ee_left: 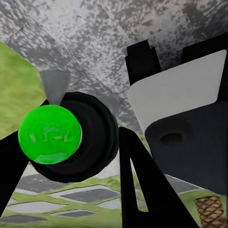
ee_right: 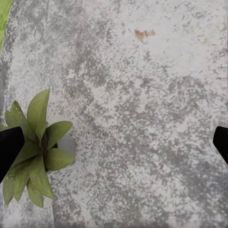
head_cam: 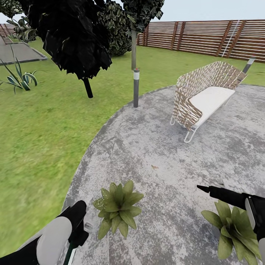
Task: Pick up the pesticide atomizer in the garden and spray insectifuge to fully cover both potted plants in the garden.
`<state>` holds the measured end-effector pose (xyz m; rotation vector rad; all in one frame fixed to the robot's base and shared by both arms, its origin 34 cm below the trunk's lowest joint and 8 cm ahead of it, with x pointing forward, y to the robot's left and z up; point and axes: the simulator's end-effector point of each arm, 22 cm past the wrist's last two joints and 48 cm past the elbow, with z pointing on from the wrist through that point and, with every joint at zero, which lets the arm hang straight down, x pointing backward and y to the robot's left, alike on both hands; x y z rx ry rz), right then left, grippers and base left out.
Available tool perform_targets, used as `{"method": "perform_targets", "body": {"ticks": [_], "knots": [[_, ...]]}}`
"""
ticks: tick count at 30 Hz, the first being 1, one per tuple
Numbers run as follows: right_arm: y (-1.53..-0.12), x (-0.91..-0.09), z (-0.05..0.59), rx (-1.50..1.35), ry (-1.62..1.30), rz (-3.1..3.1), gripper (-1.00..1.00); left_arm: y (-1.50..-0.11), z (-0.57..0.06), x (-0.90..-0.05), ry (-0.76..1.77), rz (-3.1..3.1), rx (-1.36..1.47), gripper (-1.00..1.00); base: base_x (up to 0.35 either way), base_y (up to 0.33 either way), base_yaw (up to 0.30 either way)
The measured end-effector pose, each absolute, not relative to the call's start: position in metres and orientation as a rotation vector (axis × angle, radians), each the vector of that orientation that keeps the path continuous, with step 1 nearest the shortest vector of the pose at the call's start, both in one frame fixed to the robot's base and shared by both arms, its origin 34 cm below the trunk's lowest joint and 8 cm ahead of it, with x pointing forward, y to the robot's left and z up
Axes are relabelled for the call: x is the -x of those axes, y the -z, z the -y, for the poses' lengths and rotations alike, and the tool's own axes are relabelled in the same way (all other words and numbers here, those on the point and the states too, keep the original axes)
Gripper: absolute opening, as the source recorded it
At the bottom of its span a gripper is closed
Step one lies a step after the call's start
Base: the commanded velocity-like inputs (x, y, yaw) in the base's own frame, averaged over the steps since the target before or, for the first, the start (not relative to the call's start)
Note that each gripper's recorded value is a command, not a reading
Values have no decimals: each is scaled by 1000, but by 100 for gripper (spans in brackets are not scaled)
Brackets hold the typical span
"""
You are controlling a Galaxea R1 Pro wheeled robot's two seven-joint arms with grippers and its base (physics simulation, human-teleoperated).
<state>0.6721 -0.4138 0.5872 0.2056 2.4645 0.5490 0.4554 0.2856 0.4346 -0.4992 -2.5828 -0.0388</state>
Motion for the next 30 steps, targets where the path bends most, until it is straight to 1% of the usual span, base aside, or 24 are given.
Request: {"method": "perform_targets", "body": {"ticks": [10, 27, 30], "knots": [[-580, -670, 413, -212, -551, -2479, 100, -431, -282, -446, 25, 2554, 489, -100, 0, 0, 0], [-569, -666, 413, -216, -550, -2501, 100, -423, -263, -424, -71, 2503, 499, -100, 0, 0, 0], [-567, -664, 414, -212, -543, -2511, 100, -423, -262, -424, -74, 2503, 499, -100, 130, 0, 0]]}}
